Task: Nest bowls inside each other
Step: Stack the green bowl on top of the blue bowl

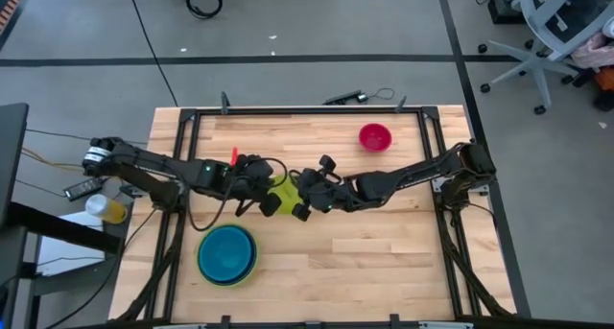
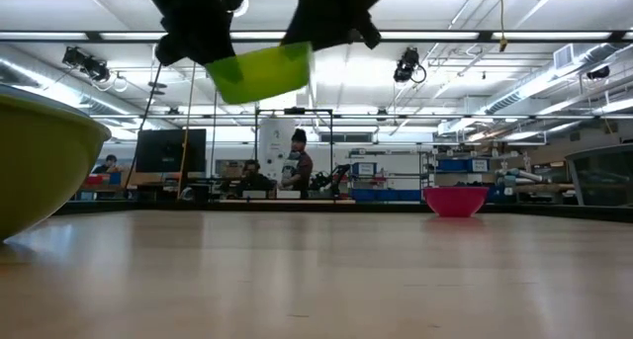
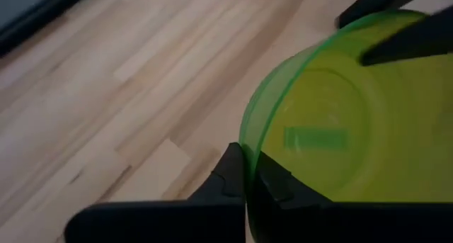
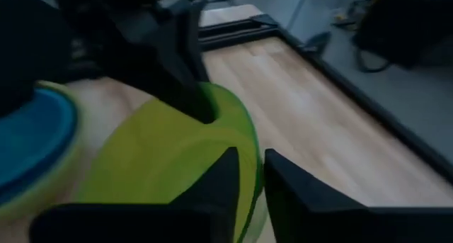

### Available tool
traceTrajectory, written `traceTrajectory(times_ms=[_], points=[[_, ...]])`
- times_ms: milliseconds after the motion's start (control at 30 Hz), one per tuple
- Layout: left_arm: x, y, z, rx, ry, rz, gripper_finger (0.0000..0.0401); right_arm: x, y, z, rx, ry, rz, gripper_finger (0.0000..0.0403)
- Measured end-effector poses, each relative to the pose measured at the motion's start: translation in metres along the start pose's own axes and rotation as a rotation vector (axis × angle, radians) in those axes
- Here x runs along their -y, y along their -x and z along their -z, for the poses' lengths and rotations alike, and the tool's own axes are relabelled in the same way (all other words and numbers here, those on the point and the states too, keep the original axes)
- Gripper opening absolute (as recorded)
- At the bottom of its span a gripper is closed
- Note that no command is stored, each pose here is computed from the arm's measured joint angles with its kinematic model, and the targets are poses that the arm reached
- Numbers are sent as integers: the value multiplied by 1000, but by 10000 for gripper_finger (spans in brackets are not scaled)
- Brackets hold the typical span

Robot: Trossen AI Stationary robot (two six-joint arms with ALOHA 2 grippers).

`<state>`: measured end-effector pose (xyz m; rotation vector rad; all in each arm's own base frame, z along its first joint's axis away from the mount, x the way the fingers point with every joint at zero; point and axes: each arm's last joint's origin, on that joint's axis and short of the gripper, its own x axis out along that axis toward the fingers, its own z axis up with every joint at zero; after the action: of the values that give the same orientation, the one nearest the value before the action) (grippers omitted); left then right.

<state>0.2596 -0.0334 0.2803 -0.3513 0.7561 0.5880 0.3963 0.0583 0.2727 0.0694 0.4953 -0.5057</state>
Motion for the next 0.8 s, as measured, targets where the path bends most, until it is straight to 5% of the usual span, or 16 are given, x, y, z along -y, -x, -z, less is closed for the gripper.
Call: traceTrajectory(times_ms=[333,533,800], points=[[-23,26,15,-205,-19,0,0,3,16,-62,96,-65,-178,170],[-13,47,41,-501,-135,205,0,49,2,-64,-83,-107,43,191],[6,65,107,-629,-138,188,0,114,-24,-22,-445,-152,193,191]])
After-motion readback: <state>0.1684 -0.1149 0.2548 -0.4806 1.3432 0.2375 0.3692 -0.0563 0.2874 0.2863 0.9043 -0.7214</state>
